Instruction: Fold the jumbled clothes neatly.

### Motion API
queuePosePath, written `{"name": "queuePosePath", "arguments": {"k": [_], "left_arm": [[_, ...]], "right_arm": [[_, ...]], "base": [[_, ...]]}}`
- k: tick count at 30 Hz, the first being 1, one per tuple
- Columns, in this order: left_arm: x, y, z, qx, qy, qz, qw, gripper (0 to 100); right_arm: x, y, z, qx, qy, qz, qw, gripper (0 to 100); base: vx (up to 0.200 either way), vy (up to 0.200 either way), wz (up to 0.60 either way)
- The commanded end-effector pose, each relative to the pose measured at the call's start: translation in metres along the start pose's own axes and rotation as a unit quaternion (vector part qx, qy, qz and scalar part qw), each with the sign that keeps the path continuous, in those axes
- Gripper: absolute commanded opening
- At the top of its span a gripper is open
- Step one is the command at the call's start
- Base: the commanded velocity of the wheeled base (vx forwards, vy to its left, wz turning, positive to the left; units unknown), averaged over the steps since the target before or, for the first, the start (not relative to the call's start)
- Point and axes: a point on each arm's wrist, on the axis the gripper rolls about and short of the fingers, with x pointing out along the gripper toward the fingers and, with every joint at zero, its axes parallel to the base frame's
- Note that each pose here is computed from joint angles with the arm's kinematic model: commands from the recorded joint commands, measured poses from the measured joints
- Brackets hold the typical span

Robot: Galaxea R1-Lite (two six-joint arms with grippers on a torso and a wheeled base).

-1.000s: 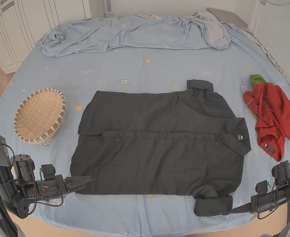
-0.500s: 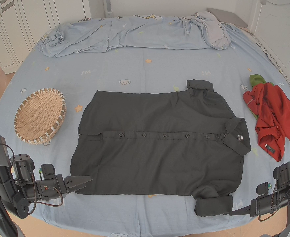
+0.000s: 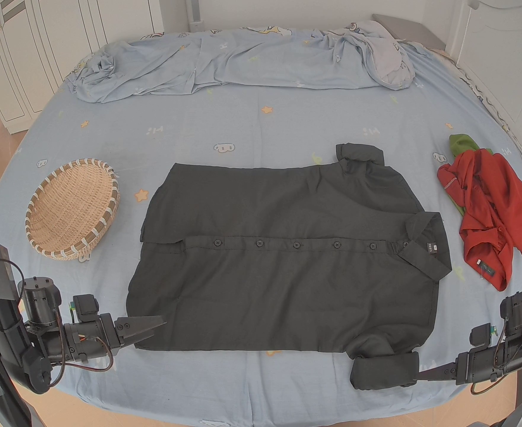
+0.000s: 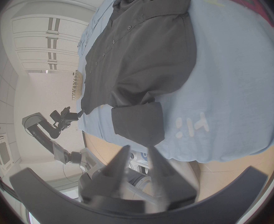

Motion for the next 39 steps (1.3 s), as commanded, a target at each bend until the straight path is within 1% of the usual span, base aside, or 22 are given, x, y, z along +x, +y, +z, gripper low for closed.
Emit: {"name": "queuePosePath", "arguments": {"k": [1,10,16,23,24,34,37,39], "left_arm": [[-0.002,-0.001,-0.004,-0.005,0.004,0.002,1.0,100],[-0.002,-0.001,-0.003,-0.005,0.003,0.002,1.0,100],[-0.003,-0.001,-0.003,-0.006,0.0,0.003,1.0,100],[-0.004,0.0,-0.003,-0.006,0.0,0.005,1.0,100],[-0.003,0.0,-0.003,-0.008,0.0,0.005,1.0,100],[-0.004,0.002,-0.003,-0.01,-0.001,0.007,0.9999,100],[-0.005,0.004,-0.003,-0.014,-0.003,0.011,0.9998,100],[-0.006,0.01,-0.003,-0.024,-0.006,0.019,0.9995,100]], "right_arm": [[0.003,-0.003,0.002,0.008,0.007,-0.002,0.9999,100],[0.026,-0.004,0.026,-0.009,0.03,0.007,0.9995,100],[0.033,-0.003,0.032,-0.015,0.036,0.01,0.9992,100],[0.037,-0.006,0.034,-0.011,0.041,0.006,0.9991,100],[0.038,-0.006,0.035,-0.01,0.043,0.005,0.999,0],[0.04,-0.007,0.035,-0.01,0.047,0.006,0.9988,0],[0.036,-0.006,0.034,-0.011,0.039,0.006,0.9992,0],[0.025,-0.007,0.026,-0.003,0.027,0.001,0.9996,0]], "base": [[0.0,0.0,0.0],[0.0,0.0,0.0],[0.0,0.0,0.0],[0.0,0.0,0.0],[0.0,0.0,0.0],[0.0,0.0,0.0],[0.0,0.0,0.0],[0.0,0.0,0.0]]}}
